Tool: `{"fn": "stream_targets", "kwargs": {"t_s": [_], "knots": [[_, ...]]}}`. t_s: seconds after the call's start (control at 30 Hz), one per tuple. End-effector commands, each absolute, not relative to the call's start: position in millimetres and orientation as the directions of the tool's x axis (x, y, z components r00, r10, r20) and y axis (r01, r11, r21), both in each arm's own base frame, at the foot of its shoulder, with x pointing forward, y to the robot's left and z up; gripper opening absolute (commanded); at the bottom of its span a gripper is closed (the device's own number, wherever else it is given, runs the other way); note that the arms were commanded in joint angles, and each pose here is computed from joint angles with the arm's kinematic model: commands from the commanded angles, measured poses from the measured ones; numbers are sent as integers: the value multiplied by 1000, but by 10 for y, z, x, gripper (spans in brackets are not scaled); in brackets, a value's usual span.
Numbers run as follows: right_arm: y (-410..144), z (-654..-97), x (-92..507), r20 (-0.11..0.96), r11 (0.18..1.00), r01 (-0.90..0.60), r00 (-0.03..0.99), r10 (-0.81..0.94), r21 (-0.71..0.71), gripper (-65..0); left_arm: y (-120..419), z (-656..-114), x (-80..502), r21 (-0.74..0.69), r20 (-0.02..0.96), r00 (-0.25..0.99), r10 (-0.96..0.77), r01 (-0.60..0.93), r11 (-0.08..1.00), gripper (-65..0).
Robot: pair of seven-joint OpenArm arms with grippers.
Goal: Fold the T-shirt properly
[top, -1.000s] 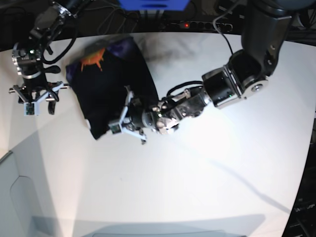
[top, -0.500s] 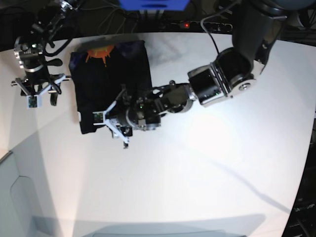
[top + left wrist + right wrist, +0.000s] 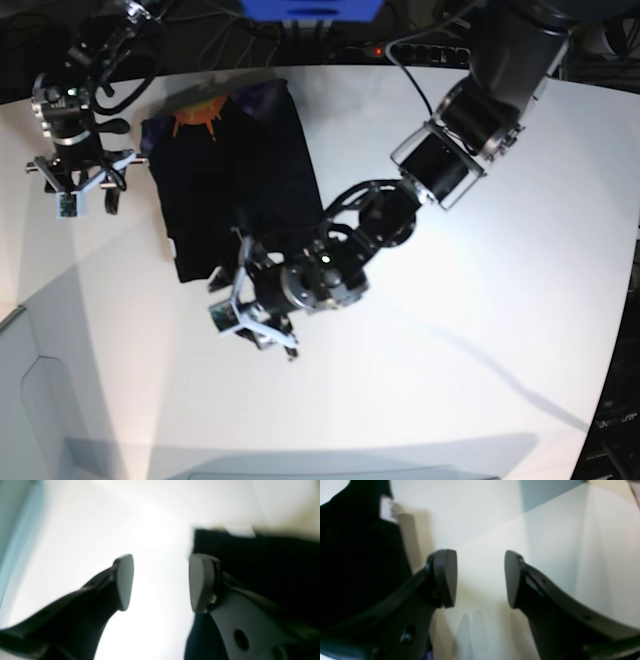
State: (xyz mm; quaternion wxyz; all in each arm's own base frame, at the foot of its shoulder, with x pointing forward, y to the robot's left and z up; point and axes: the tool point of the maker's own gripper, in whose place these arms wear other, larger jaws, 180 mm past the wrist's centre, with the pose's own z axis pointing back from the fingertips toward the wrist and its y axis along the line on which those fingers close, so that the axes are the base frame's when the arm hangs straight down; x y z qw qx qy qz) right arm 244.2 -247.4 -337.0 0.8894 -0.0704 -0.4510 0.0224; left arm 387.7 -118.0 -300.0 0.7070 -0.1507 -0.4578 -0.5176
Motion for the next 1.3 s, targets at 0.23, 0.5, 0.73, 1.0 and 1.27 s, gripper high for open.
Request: {"fn": "stream_targets", "kwargs": {"t_s": [0.23,0.5,0.73,1.0,1.27], "knots": [[-2336,-3248,2352,823,991,21,560,100,-135,-454,-228,-2511,4070,284,878,66,-473,724,629,-309],[-2115,-3395,2231,798,993,-44,593,112,-107,-650,1560,-2685,3765,197,905,290,-311,360,912,-309],[-1682,-3589,2056,760,985,-166,634,144,-47,-650,2441,-3048,3274,180,863,449,-231,154,972,-309],[-1587,-3818,1911,717,983,-182,685,125,2,-650,2624,-3258,2945,178,827,521,-211,113,977,-309],[-1529,-3965,1807,687,981,-189,718,115,33,-650,2614,-3368,2791,176,804,554,-215,124,977,-309]]}}
